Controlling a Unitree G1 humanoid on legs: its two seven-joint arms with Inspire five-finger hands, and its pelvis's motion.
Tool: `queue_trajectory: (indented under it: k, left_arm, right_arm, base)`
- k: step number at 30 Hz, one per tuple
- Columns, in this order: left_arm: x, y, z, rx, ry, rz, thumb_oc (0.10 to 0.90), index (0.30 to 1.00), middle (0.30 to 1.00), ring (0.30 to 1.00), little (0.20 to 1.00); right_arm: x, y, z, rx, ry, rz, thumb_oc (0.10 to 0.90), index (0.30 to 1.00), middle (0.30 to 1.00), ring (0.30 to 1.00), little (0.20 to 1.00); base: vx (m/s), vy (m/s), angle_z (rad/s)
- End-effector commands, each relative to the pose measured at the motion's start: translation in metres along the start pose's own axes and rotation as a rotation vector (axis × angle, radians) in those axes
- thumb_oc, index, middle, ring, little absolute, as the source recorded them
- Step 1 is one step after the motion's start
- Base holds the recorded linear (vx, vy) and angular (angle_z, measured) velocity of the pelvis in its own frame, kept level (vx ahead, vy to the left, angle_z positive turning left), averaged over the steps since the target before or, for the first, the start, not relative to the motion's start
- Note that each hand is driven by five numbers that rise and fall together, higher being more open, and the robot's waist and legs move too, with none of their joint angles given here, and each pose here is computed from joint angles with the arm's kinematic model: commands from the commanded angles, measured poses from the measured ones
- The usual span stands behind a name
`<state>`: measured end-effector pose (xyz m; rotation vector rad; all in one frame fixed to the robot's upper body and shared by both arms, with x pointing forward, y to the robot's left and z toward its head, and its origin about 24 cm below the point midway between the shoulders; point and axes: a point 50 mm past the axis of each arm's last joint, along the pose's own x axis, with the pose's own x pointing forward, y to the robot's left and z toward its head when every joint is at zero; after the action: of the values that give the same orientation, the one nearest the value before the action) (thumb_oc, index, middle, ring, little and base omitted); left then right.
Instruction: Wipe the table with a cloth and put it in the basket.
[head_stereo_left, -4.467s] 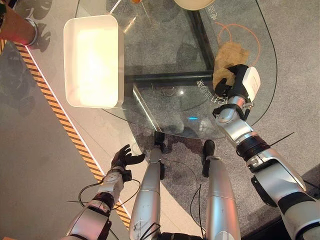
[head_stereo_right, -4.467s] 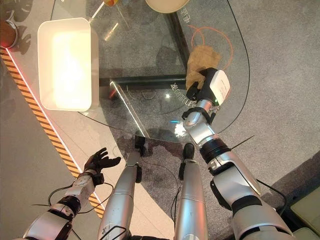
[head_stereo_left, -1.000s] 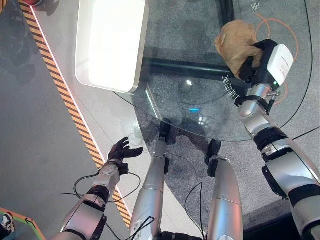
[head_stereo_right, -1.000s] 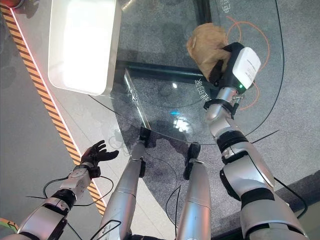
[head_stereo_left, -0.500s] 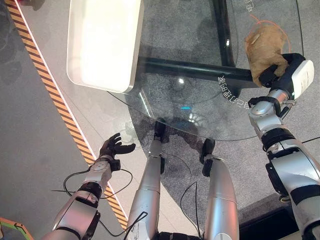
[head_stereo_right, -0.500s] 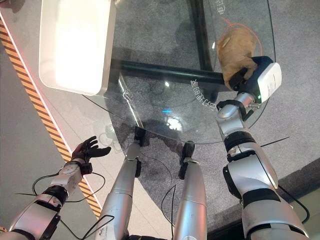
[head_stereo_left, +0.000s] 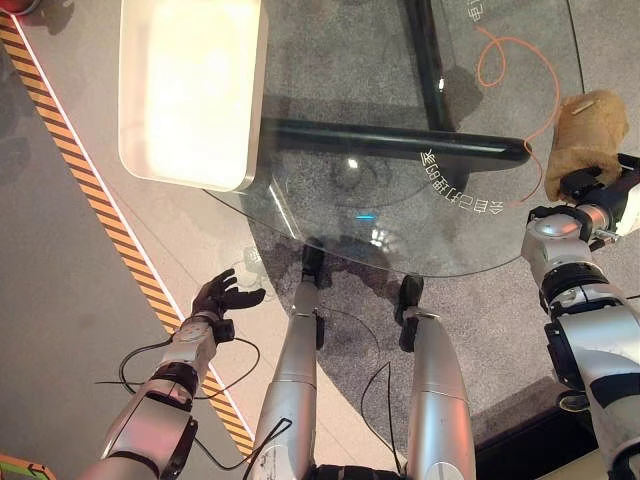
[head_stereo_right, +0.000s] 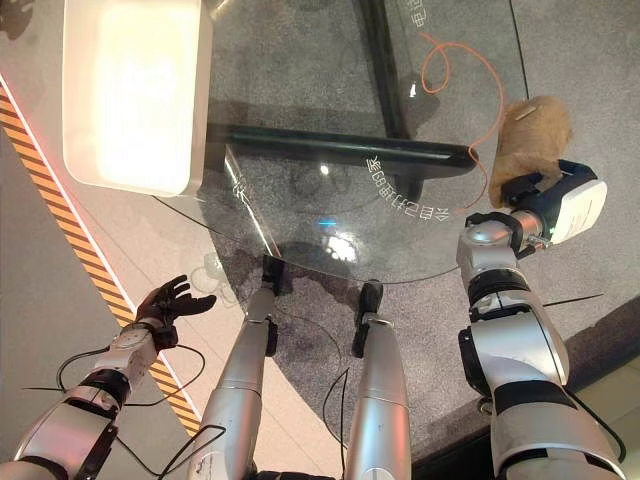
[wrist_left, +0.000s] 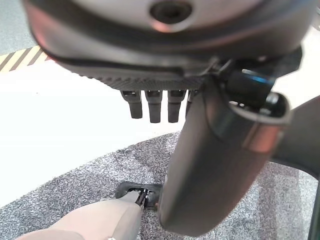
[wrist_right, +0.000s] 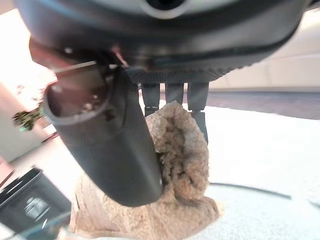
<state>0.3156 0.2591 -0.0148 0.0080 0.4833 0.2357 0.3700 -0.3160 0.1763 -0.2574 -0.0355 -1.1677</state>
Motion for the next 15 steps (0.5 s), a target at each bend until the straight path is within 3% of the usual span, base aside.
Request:
queue_trajectory:
  k: [1, 11, 15]
  left_arm:
    - [0.001, 0.024, 0.0, -0.037, 0.028, 0.1, 0.8, 0.9, 0.9, 0.9, 0.9]
    - [0.0, 0.016, -0.003, -0.028, 0.018, 0.079, 0.8, 0.9, 0.9, 0.9, 0.9]
    - [0.0, 0.008, -0.005, -0.024, 0.015, 0.065, 0.8, 0.9, 0.9, 0.9, 0.9]
  right_arm:
    - [0.031, -0.04, 0.03, 0.073, -0.188, -0.162, 0.1, 0.3, 0.3, 0.3, 0.2]
    - [-0.018, 0.011, 0.092, 0.116, -0.527, 0.186, 0.1, 0.3, 0.3, 0.3, 0.2]
    - [-0.052, 0.032, 0.115, 0.092, -0.677, 0.31, 0.1, 0.3, 0.3, 0.3, 0.2]
  base:
    - [0.0, 0.0, 0.0]
    - [-0.01, 0.002, -0.02]
    - [0.0, 0.003, -0.02]
